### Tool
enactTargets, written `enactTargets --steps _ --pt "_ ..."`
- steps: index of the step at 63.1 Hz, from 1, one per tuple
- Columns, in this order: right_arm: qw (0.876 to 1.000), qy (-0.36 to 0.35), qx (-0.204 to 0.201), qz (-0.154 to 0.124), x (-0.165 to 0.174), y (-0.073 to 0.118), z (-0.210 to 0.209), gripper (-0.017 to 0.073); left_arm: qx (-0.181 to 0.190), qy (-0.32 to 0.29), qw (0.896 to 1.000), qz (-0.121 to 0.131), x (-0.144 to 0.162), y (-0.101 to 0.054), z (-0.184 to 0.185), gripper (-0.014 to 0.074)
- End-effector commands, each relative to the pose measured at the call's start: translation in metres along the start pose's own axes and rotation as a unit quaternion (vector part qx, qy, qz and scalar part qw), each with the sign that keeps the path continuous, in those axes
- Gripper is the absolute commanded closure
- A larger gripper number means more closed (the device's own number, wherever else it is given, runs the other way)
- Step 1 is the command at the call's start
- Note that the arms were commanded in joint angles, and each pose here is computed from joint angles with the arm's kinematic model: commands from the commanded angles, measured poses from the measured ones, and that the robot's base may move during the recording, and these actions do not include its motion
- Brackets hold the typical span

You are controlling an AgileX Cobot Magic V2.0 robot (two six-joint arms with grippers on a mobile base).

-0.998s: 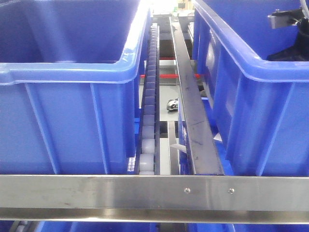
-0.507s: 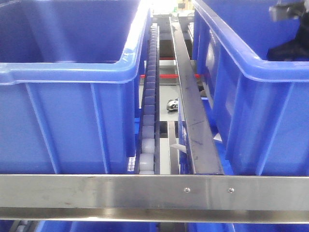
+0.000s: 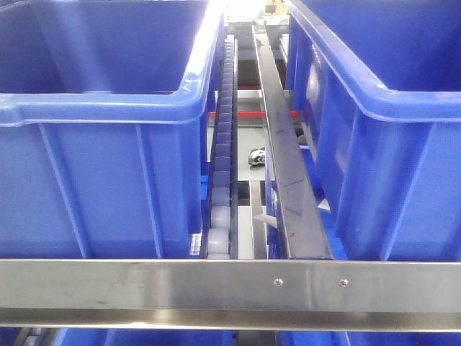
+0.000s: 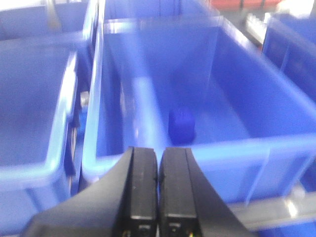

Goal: Pick and sort blue part to right shelf
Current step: 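Lower the right gripper's blue part into a bin and open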

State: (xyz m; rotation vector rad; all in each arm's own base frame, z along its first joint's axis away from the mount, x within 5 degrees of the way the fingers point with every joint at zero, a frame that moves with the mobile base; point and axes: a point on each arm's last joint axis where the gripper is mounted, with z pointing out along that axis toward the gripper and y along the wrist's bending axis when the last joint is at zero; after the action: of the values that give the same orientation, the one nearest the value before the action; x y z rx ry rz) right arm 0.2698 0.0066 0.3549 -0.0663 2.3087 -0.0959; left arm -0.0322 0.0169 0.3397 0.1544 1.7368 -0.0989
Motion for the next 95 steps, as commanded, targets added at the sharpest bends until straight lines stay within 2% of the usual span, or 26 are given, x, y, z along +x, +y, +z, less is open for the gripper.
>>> enactTargets --steps 1,12,25,34,42,60,95 --pt "0.997 -0.076 0.0 0.004 0.008 -0.003 -0.037 0.0524 0.001 -0.056 0.998 -0.005 -0.01 0.001 -0.009 0.0469" --pt "0.992 -0.125 -0.004 0.01 0.065 -0.003 -0.076 0.0524 0.002 -0.069 0.998 -0.005 -0.012 0.001 -0.009 0.0469" --pt "0.986 -0.166 -0.003 0.013 0.127 -0.002 -0.101 0.0524 0.002 -0.074 0.997 -0.005 -0.013 0.001 -0.009 0.0469" --pt "0.977 -0.213 -0.003 0.02 0.161 -0.002 -0.12 0.0524 0.002 -0.074 0.997 -0.005 -0.013 0.001 -0.009 0.0469" --pt "0.964 -0.265 -0.006 0.03 0.182 -0.002 -0.14 0.0524 0.002 -0.074 0.997 -0.005 -0.013 0.001 -0.009 0.0469" --pt "0.925 -0.376 -0.01 0.043 0.21 -0.003 -0.178 0.0524 0.002 -0.074 0.997 -0.005 -0.013 0.001 -0.009 0.0469" --pt "0.929 -0.367 -0.011 0.043 0.209 -0.002 -0.176 0.0524 0.002 -0.074 0.997 -0.005 -0.013 0.001 -0.009 0.0469"
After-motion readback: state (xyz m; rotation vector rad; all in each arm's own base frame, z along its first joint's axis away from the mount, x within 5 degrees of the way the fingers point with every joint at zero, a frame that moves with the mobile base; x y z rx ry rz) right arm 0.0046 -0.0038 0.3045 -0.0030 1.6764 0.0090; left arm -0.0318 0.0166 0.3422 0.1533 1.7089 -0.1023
